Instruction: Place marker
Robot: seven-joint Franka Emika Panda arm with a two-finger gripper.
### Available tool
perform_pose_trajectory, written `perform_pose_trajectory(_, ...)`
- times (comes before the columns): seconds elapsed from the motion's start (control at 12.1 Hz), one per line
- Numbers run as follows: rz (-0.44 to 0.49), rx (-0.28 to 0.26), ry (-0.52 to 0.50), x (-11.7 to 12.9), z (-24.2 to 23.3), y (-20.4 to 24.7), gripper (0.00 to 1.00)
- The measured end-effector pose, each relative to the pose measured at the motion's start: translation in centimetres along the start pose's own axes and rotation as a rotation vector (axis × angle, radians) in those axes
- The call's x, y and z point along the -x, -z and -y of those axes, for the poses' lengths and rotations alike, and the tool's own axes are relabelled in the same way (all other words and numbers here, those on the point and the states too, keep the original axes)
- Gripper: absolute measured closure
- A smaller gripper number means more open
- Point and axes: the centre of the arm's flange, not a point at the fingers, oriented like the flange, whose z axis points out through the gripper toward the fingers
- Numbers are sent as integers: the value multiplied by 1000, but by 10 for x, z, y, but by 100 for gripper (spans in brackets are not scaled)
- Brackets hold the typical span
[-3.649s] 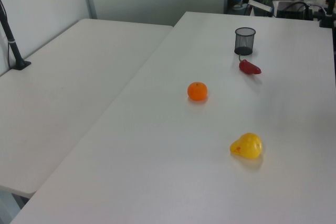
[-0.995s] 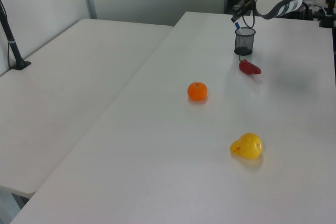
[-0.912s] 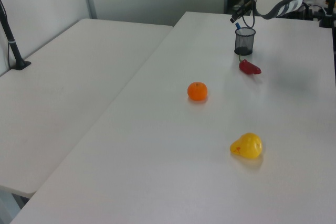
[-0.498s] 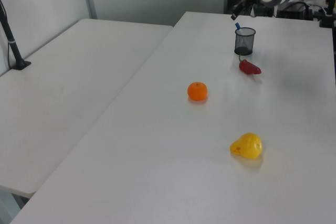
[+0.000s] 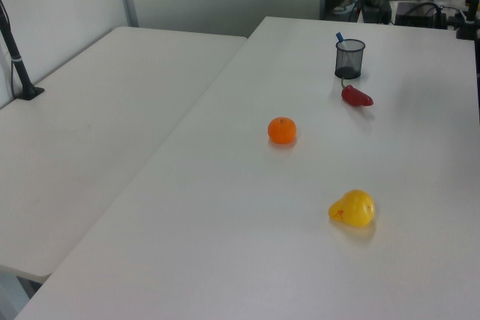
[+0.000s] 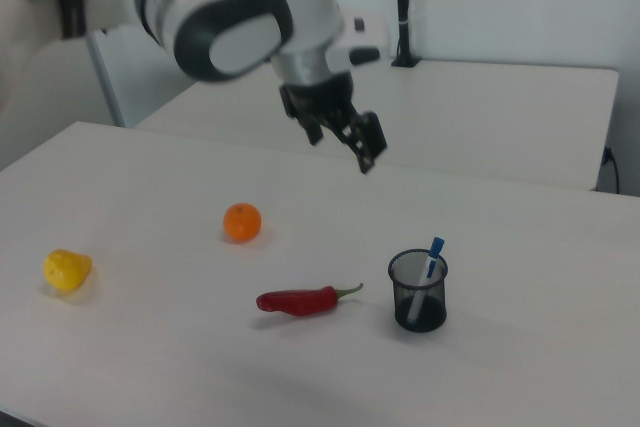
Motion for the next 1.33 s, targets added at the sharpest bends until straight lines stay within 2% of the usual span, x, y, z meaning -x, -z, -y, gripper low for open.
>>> perform_pose_trajectory(0.17,78,-43,-19,2,20,44,0)
perform_pose_trajectory(0.33,181,-87,-50,16,51,81,0)
perform_pose_trajectory(0.5,226,-106,-64,24,90,93,0)
perform_pose_trajectory(0.66,253,-118,-67,32,161,96,0)
perform_pose_trajectory(0.83,271,-98,-72,40,209,93,0)
perform_pose_trajectory(1.0,293,-41,-6,51,247,80,0)
perform_pose_trajectory(1.16,320,-6,48,58,261,61,0)
perform_pose_trajectory(1.33,288,-20,160,55,266,47,0)
